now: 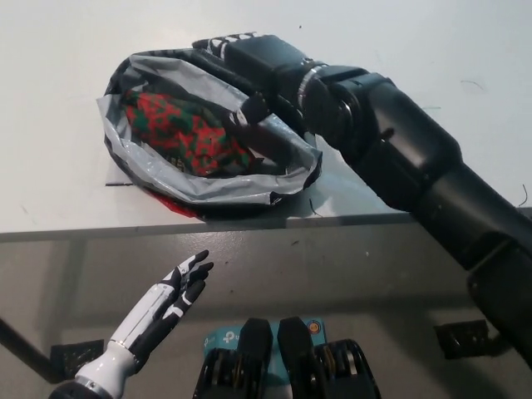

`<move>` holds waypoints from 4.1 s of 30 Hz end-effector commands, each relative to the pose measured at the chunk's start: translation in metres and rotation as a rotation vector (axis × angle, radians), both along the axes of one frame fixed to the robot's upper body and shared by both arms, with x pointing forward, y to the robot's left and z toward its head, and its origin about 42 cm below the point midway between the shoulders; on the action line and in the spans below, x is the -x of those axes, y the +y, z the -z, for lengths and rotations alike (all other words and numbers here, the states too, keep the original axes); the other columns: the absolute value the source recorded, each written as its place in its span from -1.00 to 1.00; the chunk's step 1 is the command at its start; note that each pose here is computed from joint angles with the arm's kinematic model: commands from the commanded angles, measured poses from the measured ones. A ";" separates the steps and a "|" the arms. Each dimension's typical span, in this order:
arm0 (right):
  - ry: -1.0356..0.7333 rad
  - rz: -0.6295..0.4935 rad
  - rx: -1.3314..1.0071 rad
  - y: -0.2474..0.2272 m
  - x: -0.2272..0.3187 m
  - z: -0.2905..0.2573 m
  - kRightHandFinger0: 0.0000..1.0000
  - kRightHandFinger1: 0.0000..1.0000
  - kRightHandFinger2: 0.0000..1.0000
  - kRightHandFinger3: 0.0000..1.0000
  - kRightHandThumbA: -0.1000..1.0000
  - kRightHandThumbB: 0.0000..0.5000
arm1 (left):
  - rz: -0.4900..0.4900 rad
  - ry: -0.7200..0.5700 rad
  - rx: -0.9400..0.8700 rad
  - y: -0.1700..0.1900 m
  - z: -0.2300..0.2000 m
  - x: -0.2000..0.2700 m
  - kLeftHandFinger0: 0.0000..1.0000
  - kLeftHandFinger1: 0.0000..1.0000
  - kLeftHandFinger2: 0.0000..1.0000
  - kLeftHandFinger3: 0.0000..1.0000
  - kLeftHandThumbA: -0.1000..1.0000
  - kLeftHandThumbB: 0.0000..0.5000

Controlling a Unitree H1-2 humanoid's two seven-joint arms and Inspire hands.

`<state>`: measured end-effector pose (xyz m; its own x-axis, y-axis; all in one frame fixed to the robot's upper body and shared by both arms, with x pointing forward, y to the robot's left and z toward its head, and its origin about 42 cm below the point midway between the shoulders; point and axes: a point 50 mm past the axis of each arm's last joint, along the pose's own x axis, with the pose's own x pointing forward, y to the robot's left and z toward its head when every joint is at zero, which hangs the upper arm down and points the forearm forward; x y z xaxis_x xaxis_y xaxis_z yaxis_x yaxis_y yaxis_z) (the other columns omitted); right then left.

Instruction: The robot uses its right hand to pick up a bag of coffee beans and puts it in the black plastic bag, then the robot grabs the top of the bag and lifts it.

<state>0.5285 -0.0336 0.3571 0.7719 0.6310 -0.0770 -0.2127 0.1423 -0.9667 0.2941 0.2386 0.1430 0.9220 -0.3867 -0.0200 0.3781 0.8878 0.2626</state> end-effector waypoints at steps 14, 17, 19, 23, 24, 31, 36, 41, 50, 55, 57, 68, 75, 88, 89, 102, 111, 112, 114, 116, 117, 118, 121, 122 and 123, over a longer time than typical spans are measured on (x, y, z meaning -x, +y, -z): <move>0.104 0.064 0.005 -0.049 0.023 -0.019 1.00 1.00 1.00 1.00 0.64 1.00 | 0.019 -0.034 -0.019 0.003 -0.006 -0.003 1.00 1.00 1.00 1.00 0.84 -0.32; 0.105 0.070 0.025 -0.050 0.024 -0.014 1.00 1.00 1.00 1.00 0.61 1.00 | 0.016 -0.033 -0.017 0.002 -0.006 -0.003 1.00 1.00 1.00 1.00 0.84 -0.33; 0.110 0.080 0.034 -0.051 0.024 -0.011 1.00 1.00 1.00 1.00 0.60 1.00 | 0.018 -0.034 -0.016 0.002 -0.007 -0.003 1.00 1.00 1.00 1.00 0.84 -0.34; 0.120 0.090 0.046 -0.052 0.025 -0.004 1.00 1.00 1.00 1.00 0.54 1.00 | 0.017 -0.034 -0.021 0.002 -0.008 -0.003 1.00 1.00 1.00 1.00 0.85 -0.37; 0.122 0.090 0.047 -0.052 0.024 -0.003 1.00 1.00 1.00 1.00 0.55 1.00 | 0.018 -0.035 -0.022 0.002 -0.008 -0.003 1.00 1.00 1.00 1.00 0.85 -0.37; 0.104 0.105 0.063 -0.048 0.024 0.011 1.00 1.00 1.00 1.00 0.52 1.00 | 0.019 -0.037 -0.022 0.003 -0.007 -0.004 1.00 1.00 1.00 1.00 0.85 -0.36; -0.074 0.206 0.080 -0.040 0.023 0.019 1.00 1.00 1.00 1.00 0.05 0.55 | 0.016 -0.039 -0.020 0.003 -0.008 -0.005 1.00 1.00 1.00 1.00 0.84 -0.39; -0.222 0.274 0.131 -0.037 0.020 0.031 -0.19 0.15 0.66 1.00 -0.50 0.10 | 0.018 -0.042 -0.022 0.003 -0.009 -0.005 1.00 1.00 1.00 1.00 0.85 -0.38; -0.267 0.309 0.097 -0.040 0.017 0.031 -1.00 -1.00 -0.97 0.22 -1.00 -0.11 | 0.013 -0.048 -0.028 0.002 -0.010 -0.008 1.00 1.00 1.00 1.00 0.89 -0.34; -0.216 0.314 0.054 -0.041 0.018 0.028 -1.00 -1.00 -1.00 -0.01 -1.00 -0.26 | 0.015 -0.048 -0.021 0.002 -0.011 -0.009 1.00 1.00 1.00 1.00 0.89 -0.35; -0.181 0.305 0.005 -0.042 0.018 0.024 -1.00 -0.98 -0.88 -0.42 -1.00 -0.36 | 0.014 -0.047 -0.018 0.001 -0.012 -0.010 1.00 1.00 1.00 1.00 0.89 -0.35; 0.405 0.177 -0.518 -0.046 0.010 -0.037 -0.79 -0.02 0.44 0.13 -0.51 -0.49 | 0.012 -0.060 -0.013 0.002 -0.015 -0.015 1.00 1.00 1.00 1.00 0.87 -0.35; 0.817 -0.097 -1.169 -0.033 -0.010 -0.058 -1.00 -0.47 0.22 0.27 -0.86 -0.60 | 0.008 -0.060 -0.023 0.002 -0.017 -0.016 1.00 1.00 1.00 1.00 0.91 -0.24; 1.095 -0.298 -1.754 0.003 -0.001 -0.081 -1.00 -0.73 0.11 0.51 -0.24 -0.86 | 0.015 -0.069 -0.014 0.004 -0.017 -0.016 1.00 1.00 1.00 1.00 0.89 -0.37; 1.114 -0.315 -1.780 0.006 -0.001 -0.086 -1.00 -0.75 0.09 0.51 -0.30 -0.88 | 0.012 -0.067 -0.014 0.005 -0.017 -0.017 1.00 1.00 1.00 1.00 0.88 -0.39; 1.208 -0.447 -1.923 0.021 0.003 -0.144 -1.00 -0.81 0.13 0.50 -0.18 -0.99 | 0.023 -0.087 -0.007 0.004 -0.016 -0.017 1.00 1.00 1.00 1.00 0.85 -0.55; 1.299 -0.541 -2.027 0.020 0.000 -0.186 -1.00 -0.61 0.39 0.90 -0.24 -1.00 | 0.023 -0.099 0.001 0.004 -0.016 -0.019 1.00 1.00 1.00 1.00 0.81 -0.56; 1.304 -0.547 -2.044 0.019 0.000 -0.192 -1.00 -0.54 0.48 1.00 -0.27 -1.00 | 0.021 -0.096 0.002 0.004 -0.016 -0.018 1.00 1.00 1.00 1.00 0.81 -0.56; 1.302 -0.549 -2.051 0.019 0.000 -0.196 -1.00 -0.49 0.52 1.00 -0.28 -1.00 | 0.019 -0.093 0.004 0.004 -0.016 -0.018 1.00 1.00 1.00 1.00 0.81 -0.54; 1.307 -0.564 -2.062 0.021 0.002 -0.211 -1.00 -0.43 0.61 1.00 -0.33 -1.00 | 0.019 -0.093 0.004 0.003 -0.016 -0.017 1.00 1.00 1.00 1.00 0.80 -0.57; 1.309 -0.564 -2.064 0.022 0.003 -0.213 -1.00 -0.42 0.62 1.00 -0.33 -1.00 | 0.020 -0.093 0.004 0.003 -0.016 -0.017 1.00 1.00 1.00 1.00 0.80 -0.57; 1.310 -0.561 -2.063 0.023 0.004 -0.219 -1.00 -0.38 0.59 1.00 -0.42 -1.00 | 0.022 -0.093 0.004 0.002 -0.016 -0.017 1.00 1.00 1.00 1.00 0.80 -0.56; 1.303 -0.543 -2.061 0.027 0.008 -0.235 -1.00 -0.38 0.55 1.00 -0.50 -1.00 | 0.027 -0.090 0.014 0.002 -0.015 -0.016 1.00 1.00 1.00 1.00 0.78 -0.51; 1.302 -0.536 -2.064 0.028 0.009 -0.238 -1.00 -0.38 0.55 1.00 -0.51 -1.00 | 0.029 -0.088 0.017 0.001 -0.014 -0.015 1.00 1.00 1.00 1.00 0.78 -0.51; 1.308 -0.534 -2.055 0.030 0.012 -0.253 -1.00 -0.39 0.55 1.00 -0.48 -1.00 | 0.028 -0.084 0.018 0.001 -0.013 -0.015 1.00 1.00 1.00 1.00 0.77 -0.53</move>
<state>0.5548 -0.1127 0.3033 0.8874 0.4577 -0.0555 -0.3626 0.7671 0.5292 0.3050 0.2399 0.1343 0.9245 -0.3766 -0.0587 0.3788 0.8904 0.2525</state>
